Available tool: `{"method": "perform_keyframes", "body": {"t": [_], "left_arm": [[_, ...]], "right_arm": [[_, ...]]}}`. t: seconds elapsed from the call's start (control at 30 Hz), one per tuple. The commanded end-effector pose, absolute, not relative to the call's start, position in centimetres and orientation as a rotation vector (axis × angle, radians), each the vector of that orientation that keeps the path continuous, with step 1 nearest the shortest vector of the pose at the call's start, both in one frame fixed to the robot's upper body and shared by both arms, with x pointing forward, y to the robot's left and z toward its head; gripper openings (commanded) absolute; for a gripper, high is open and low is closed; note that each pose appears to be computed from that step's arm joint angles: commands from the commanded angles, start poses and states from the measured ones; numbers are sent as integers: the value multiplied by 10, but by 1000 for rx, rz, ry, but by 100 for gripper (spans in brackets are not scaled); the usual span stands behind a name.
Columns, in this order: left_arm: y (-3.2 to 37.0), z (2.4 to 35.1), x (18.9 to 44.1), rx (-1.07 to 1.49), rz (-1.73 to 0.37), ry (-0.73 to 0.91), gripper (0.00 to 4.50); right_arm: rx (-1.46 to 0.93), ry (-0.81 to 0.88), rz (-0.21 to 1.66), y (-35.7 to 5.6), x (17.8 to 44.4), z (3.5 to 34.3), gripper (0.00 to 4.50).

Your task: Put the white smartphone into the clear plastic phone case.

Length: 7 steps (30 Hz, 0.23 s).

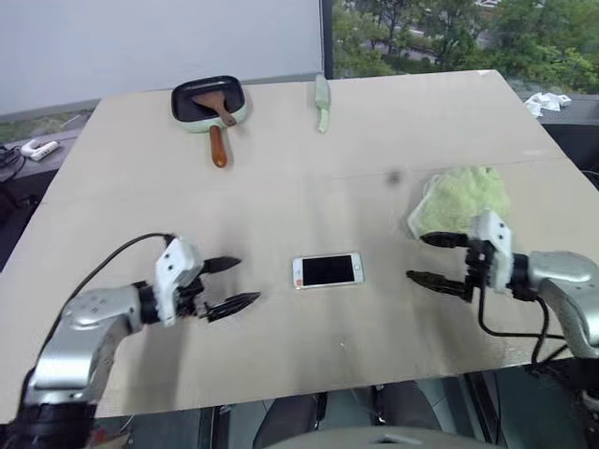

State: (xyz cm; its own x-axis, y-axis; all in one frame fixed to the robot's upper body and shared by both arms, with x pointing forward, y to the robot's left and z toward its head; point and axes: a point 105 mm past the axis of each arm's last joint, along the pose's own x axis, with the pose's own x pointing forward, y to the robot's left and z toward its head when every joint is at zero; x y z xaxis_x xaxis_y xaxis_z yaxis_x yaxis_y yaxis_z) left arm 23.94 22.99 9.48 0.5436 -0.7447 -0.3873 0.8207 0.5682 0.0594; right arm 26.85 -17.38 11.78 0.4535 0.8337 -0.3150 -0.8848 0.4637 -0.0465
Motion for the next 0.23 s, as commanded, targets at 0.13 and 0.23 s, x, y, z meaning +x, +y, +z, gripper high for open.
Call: {"method": "perform_keyframes", "body": {"t": [0.13,0.23], "left_arm": [[255,108,229,298,-826,304,448],[261,107,226,307,-806,314,448]], "right_arm": [[-269,286,995,-225,246,103,450],[-256,288,973,-236,243,103,450]]}}
